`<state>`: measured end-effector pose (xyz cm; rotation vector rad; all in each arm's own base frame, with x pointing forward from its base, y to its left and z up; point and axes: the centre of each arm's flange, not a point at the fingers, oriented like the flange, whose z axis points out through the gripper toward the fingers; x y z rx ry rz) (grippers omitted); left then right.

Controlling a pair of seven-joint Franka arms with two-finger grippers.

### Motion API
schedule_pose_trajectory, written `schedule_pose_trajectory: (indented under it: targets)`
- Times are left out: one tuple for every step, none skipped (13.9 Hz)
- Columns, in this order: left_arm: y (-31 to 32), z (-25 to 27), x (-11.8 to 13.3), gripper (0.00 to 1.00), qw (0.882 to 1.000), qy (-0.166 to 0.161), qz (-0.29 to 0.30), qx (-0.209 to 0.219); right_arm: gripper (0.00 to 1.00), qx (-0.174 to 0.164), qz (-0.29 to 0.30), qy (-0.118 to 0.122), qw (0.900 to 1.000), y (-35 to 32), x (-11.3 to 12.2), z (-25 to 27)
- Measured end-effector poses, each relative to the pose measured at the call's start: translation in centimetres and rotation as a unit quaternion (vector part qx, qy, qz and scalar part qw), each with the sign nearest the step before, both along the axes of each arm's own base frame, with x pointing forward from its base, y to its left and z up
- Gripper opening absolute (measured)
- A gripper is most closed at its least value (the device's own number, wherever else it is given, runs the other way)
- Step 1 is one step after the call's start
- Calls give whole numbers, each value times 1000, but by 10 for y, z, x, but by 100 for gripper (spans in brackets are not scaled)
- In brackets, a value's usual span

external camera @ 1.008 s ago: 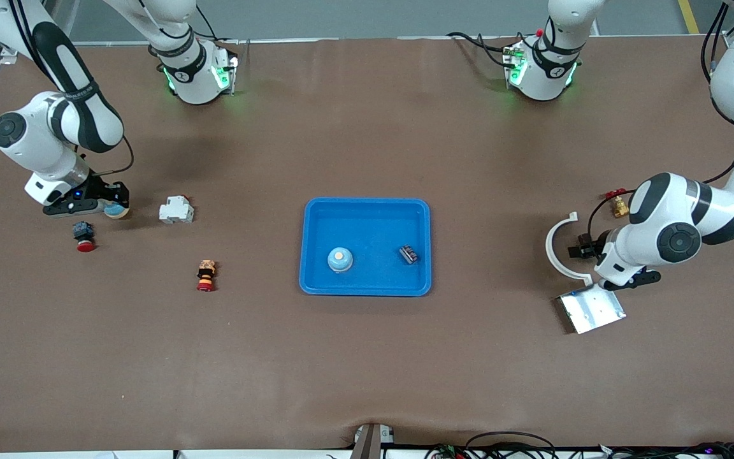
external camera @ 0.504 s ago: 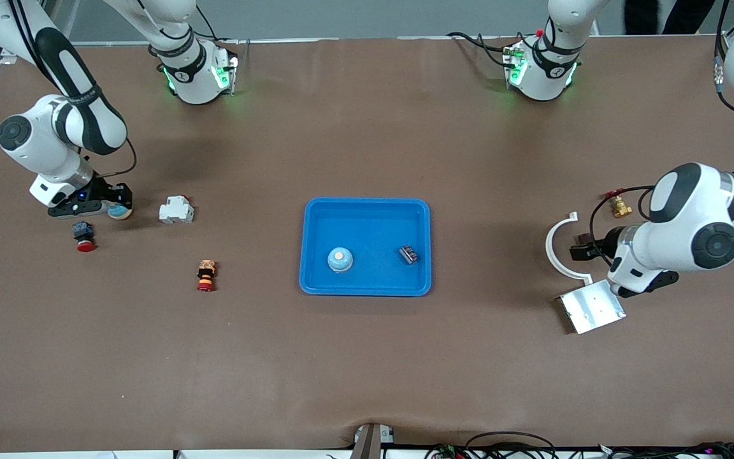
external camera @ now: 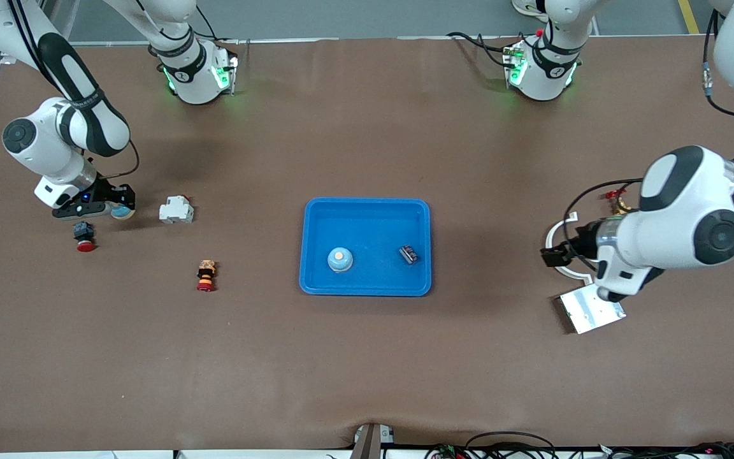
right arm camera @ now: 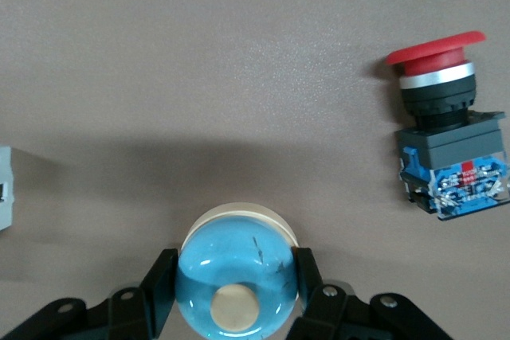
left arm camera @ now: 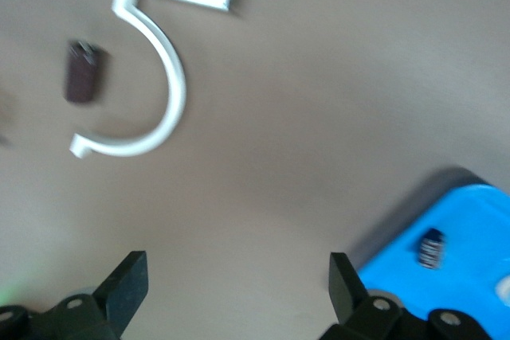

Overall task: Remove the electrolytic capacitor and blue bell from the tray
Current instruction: 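Return the left gripper to the tray capacitor while the right gripper reaches the bell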

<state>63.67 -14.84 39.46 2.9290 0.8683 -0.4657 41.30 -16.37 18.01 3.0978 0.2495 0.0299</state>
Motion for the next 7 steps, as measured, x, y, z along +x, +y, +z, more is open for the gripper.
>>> schedule_pose_trajectory:
  targets:
    - [-24, 5, -4, 100, 1000, 0, 11, 5, 70, -1, 0, -2, 1000, 0, 1, 0]
    - [-48, 8, -9, 100, 1000, 0, 19, 10, 79, -1, 0, -3, 1000, 0, 1, -1]
    - [-68, 10, -14, 100, 1000, 0, 25, 14, 90, -1, 0, -3, 1000, 0, 1, -1]
    - [-86, 10, -18, 100, 999, -1, 31, 17, 99, -1, 0, -3, 1000, -1, 1, -1]
    - [-102, 10, -22, 100, 999, -6, 41, 16, 100, -1, 0, -3, 1000, -1, 2, -1]
    - [-116, 8, -23, 100, 998, -11, 53, 13, 100, -1, -1, -4, 1000, -2, 2, 0]
    - [-129, 4, -24, 100, 998, -17, 67, 11, 100, -2, -1, -5, 1000, -2, 3, 1]
